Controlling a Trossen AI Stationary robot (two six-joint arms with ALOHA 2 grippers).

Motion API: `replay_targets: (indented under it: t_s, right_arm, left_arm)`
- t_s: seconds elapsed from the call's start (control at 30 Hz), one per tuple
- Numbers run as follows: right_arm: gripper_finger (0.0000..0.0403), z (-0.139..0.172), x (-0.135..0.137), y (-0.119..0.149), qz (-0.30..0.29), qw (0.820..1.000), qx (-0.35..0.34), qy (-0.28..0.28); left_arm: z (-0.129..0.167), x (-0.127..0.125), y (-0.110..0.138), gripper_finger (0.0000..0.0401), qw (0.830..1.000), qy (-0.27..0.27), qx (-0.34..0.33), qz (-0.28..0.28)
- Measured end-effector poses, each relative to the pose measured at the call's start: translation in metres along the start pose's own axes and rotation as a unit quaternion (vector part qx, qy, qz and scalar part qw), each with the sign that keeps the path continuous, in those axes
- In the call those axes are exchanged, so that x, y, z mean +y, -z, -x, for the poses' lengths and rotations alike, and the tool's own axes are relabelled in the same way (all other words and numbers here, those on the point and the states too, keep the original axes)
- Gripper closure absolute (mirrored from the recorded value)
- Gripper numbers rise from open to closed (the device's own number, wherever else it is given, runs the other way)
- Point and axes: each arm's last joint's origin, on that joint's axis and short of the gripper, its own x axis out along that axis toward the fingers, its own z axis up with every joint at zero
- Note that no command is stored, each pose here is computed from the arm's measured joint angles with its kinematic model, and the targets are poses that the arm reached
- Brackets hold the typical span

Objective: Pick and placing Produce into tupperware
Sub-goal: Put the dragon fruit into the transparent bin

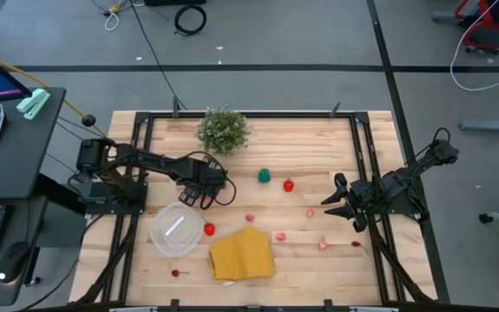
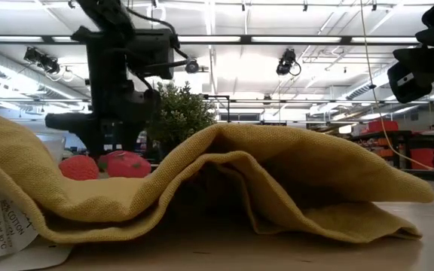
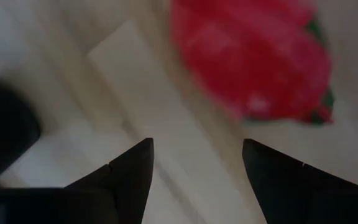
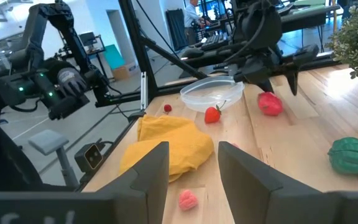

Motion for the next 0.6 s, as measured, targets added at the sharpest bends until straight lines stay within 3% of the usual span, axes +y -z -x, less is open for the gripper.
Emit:
replay_targets:
  t_s: [0.2,0.33,0.5,0.6]
  right_arm:
    - [0.0257,0.000,0.000,0.000,0.000,1.000,0.000,0.000]
    - [0.0257,0.000,0.000,0.000,0.000,1.000,0.000,0.000]
    - [0.0257,0.000,0.000,0.000,0.000,1.000,0.000,0.000]
    - [0.0257,0.000,0.000,0.000,0.000,1.000,0.000,0.000]
  left_arm:
    - [0.032,0.018,-0.001,0.0148,0.994,0.006,0.039,0.106]
    - [0.064,0.034,-0.006,0.0157,0.981,0.019,0.024,0.190]
    - [0.088,0.043,-0.019,0.0162,0.950,0.120,-0.065,0.280]
    - [0.087,0.038,-0.022,0.0157,0.942,0.135,-0.066,0.300]
